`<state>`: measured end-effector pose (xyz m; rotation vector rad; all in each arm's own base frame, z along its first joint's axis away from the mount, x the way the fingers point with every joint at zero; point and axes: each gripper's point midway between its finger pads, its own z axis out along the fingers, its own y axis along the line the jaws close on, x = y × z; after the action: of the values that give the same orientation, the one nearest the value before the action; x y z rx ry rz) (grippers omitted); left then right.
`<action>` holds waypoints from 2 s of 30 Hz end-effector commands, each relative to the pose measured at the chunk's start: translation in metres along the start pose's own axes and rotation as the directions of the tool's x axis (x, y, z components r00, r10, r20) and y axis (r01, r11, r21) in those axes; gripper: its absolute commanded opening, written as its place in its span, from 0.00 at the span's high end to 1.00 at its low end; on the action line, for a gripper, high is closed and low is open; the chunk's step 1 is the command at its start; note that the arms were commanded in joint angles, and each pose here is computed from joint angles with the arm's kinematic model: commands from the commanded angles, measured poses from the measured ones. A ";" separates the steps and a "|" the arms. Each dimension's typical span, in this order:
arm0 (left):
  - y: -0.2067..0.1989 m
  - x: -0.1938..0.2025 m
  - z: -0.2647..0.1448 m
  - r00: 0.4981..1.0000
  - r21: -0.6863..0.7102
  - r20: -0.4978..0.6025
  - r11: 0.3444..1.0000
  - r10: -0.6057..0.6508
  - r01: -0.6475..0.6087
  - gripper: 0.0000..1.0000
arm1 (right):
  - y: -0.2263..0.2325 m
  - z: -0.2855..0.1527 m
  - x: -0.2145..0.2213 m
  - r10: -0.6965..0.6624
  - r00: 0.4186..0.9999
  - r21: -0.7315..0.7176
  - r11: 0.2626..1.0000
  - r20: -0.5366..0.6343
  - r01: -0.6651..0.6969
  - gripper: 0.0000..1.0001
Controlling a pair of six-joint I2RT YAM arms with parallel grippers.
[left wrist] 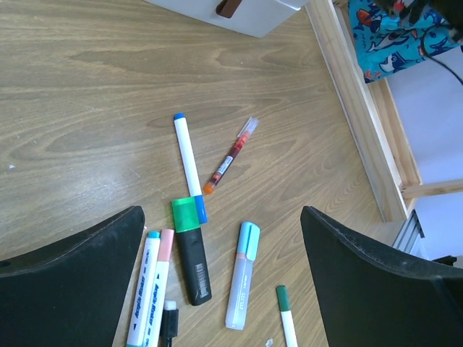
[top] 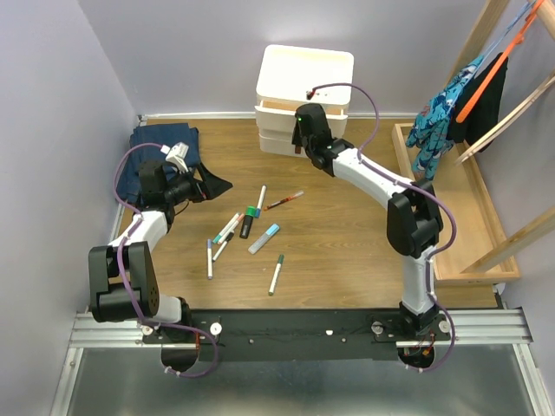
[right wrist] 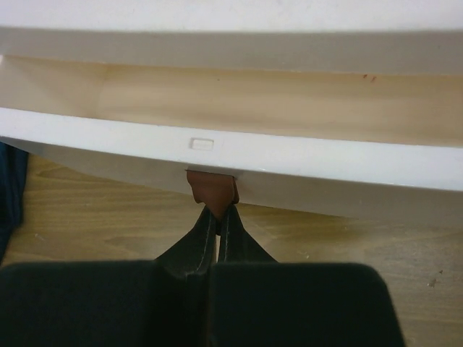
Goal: Sort the stationery into containers
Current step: Open the drawer in the storage box, then pick up the pen from the center of the board.
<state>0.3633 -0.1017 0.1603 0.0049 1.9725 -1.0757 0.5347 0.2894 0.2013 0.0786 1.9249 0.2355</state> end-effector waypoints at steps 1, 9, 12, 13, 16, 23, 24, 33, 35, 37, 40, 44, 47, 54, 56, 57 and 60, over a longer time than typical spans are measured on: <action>0.000 -0.011 0.000 0.999 0.003 0.030 1.000 0.020 -0.021 0.02 | -0.002 -0.023 0.027 -0.032 0.996 0.006 0.999 -0.088 0.032 0.99; -0.003 -0.012 -0.002 0.999 0.007 0.038 1.000 0.026 -0.026 0.02 | 0.010 -0.043 0.046 -0.058 0.990 -0.027 0.998 -0.131 0.055 0.99; -0.004 -0.012 -0.002 0.999 0.005 0.037 0.999 0.031 -0.031 0.02 | 0.012 -0.049 0.048 -0.061 0.989 -0.034 0.998 -0.137 0.057 0.99; -0.004 -0.013 -0.003 0.999 0.003 0.040 0.999 0.034 -0.034 0.02 | 0.012 -0.050 0.049 -0.065 0.988 -0.034 0.998 -0.139 0.061 0.99; -0.004 -0.012 -0.004 0.999 -0.001 0.039 0.999 0.038 -0.038 0.02 | 0.013 -0.055 0.053 -0.068 0.986 -0.040 0.997 -0.152 0.062 0.99; -0.004 -0.011 -0.005 0.998 -0.013 0.037 0.999 0.044 -0.043 0.02 | 0.018 -0.067 0.059 -0.081 0.983 -0.053 0.996 -0.166 0.073 0.99; -0.004 -0.012 -0.005 0.998 -0.015 0.039 0.999 0.043 -0.043 0.02 | 0.021 -0.070 0.061 -0.083 0.982 -0.059 0.996 -0.170 0.074 0.99; -0.005 -0.012 -0.007 0.998 -0.021 0.041 0.998 0.054 -0.053 0.01 | 0.022 -0.070 0.064 -0.097 0.983 -0.060 0.994 -0.156 0.088 0.88; -0.004 -0.011 -0.007 0.998 -0.030 0.038 0.998 0.052 -0.051 0.01 | 0.022 -0.069 0.059 -0.108 0.985 -0.059 0.993 -0.136 0.101 0.62; -0.003 -0.014 -0.007 0.998 -0.041 0.037 0.998 0.059 -0.057 0.01 | 0.024 -0.071 0.054 -0.116 0.985 -0.071 0.992 -0.125 0.108 0.47; -0.003 -0.017 -0.009 0.998 -0.061 0.024 0.996 0.061 -0.060 0.01 | 0.023 -0.082 0.051 -0.132 0.982 -0.095 0.988 -0.138 0.119 0.39; 0.002 -0.017 -0.016 0.991 -0.118 -0.048 0.985 0.124 -0.129 0.01 | 0.018 -0.105 0.062 -0.163 0.964 -0.146 0.980 -0.210 0.134 0.39; 0.005 -0.010 -0.023 0.978 -0.146 -0.151 0.975 0.145 -0.167 0.01 | 0.015 -0.127 0.067 -0.214 0.943 -0.212 0.964 -0.254 0.162 0.39; 0.027 0.025 -0.043 0.854 -0.143 -0.496 0.956 0.156 -0.257 0.13 | -0.007 -0.176 0.092 -0.395 0.887 -0.386 0.877 -0.238 0.287 0.39; 0.034 0.029 -0.049 0.808 -0.124 -0.540 0.928 0.234 -0.351 0.14 | -0.012 -0.191 0.109 -0.461 0.859 -0.463 0.826 -0.224 0.322 0.39; 0.036 0.030 -0.050 0.782 -0.125 -0.563 0.907 0.268 -0.401 0.15 | -0.013 -0.203 0.097 -0.459 0.870 -0.480 0.813 -0.179 0.330 0.39; 0.024 0.034 -0.048 0.734 -0.070 -0.594 0.888 0.329 -0.454 0.17 | -0.027 -0.222 0.098 -0.477 0.867 -0.487 0.796 -0.142 0.358 0.39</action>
<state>0.3504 -0.0633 0.1403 0.4342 2.3727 -0.6947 0.3232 0.2592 0.1655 -0.5587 2.1482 0.3412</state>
